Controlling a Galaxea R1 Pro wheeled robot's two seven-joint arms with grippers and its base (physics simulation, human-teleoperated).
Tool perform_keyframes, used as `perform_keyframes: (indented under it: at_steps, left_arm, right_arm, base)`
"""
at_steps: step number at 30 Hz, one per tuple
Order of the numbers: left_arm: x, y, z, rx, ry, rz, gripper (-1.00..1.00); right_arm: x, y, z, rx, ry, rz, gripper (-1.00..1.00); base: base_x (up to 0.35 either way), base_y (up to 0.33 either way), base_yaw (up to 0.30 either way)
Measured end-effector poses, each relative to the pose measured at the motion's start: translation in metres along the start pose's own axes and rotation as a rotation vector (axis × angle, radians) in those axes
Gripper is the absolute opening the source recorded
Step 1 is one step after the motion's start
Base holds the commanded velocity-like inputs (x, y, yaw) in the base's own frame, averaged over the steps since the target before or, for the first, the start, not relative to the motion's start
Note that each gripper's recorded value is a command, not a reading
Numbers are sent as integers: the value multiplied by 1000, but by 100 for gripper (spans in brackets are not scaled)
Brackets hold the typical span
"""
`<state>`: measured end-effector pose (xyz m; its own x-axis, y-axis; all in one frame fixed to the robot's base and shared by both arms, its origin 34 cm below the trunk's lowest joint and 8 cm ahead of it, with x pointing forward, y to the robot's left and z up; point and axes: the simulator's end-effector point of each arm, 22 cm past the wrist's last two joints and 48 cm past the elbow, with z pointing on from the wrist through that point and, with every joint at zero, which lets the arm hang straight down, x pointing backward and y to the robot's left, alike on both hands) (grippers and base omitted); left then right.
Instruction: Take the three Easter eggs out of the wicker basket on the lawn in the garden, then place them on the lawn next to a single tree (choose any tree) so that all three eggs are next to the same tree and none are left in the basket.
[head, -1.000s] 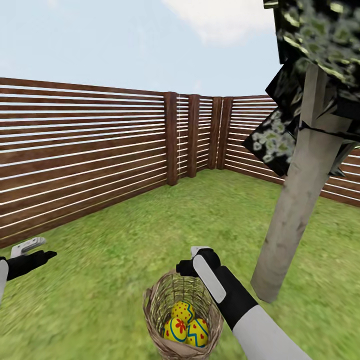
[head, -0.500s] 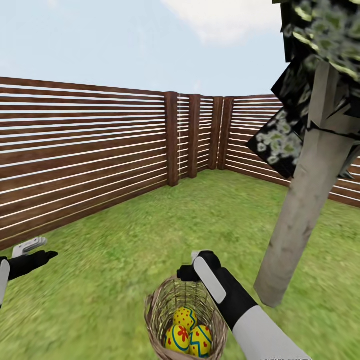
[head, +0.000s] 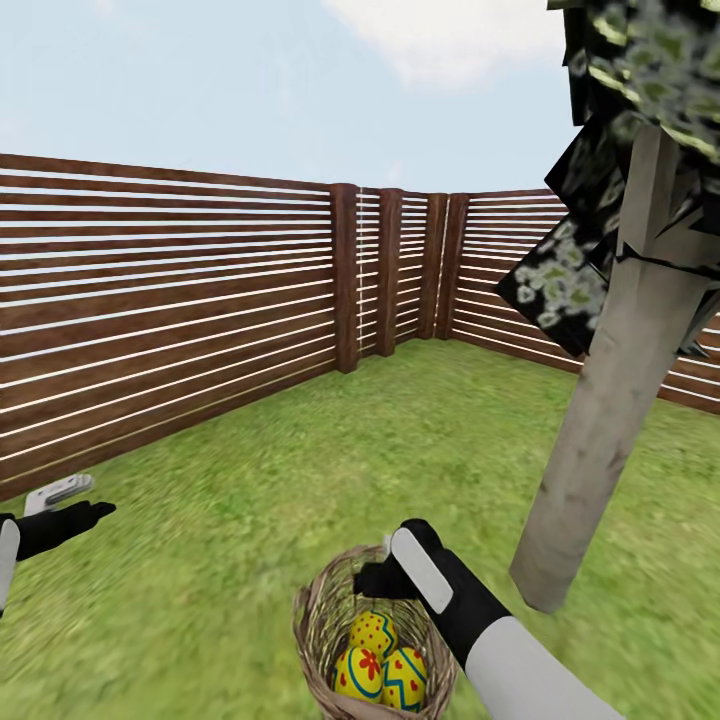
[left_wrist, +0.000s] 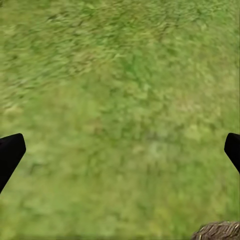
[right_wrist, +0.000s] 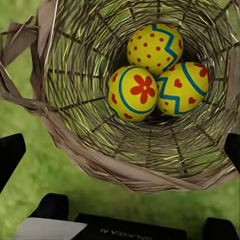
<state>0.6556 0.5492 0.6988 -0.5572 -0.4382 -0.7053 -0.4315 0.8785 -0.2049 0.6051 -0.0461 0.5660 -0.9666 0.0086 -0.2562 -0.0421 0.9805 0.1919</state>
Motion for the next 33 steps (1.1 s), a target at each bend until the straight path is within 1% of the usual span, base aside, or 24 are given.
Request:
perform_keyframes:
  at_steps: [3, 5, 9, 12, 14, 17, 20, 25, 30, 33]
  left_arm:
    - [0, 0, 0, 0, 0, 0, 100]
    - [0, 0, 0, 0, 0, 1, 100]
    - [0, -1, 0, 1, 0, 1, 100]
    - [0, -1, 0, 1, 0, 1, 100]
    - [0, -1, 0, 1, 0, 1, 100]
    - [0, -1, 0, 2, -2, 2, 100]
    - [0, -1, 0, 2, -2, 3, 100]
    - [0, -1, 0, 2, -2, 2, 100]
    - [0, -1, 0, 2, -2, 3, 100]
    - [0, -2, 0, 2, -2, 3, 100]
  right_arm:
    - [4, -4, 4, 8, 13, 6, 100]
    - [12, -9, 10, 21, 34, 12, 100]
    - [37, -28, 29, 67, 95, 41, 100]
    - [53, -40, 41, 97, 128, 64, 100]
    - [59, -46, 45, 111, 140, 73, 100]
    - [61, -49, 47, 121, 140, 79, 100]
    - [56, -51, 49, 130, 114, 93, 100]
    - [55, -55, 51, 143, 99, 102, 100]
    - [69, -73, 63, 192, 105, 139, 100]
    - [74, -79, 65, 205, 111, 146, 100]
  base:
    - [-25, 119, 0]
    - [-8, 63, 0]
    - [-3, 28, 0]
    - [-1, 147, 0]
    - [0, 128, 0]
    - [0, 44, 0]
    - [0, 12, 0]
    - [44, 85, 0]
    - [41, 49, 0]
    - [8, 25, 0]
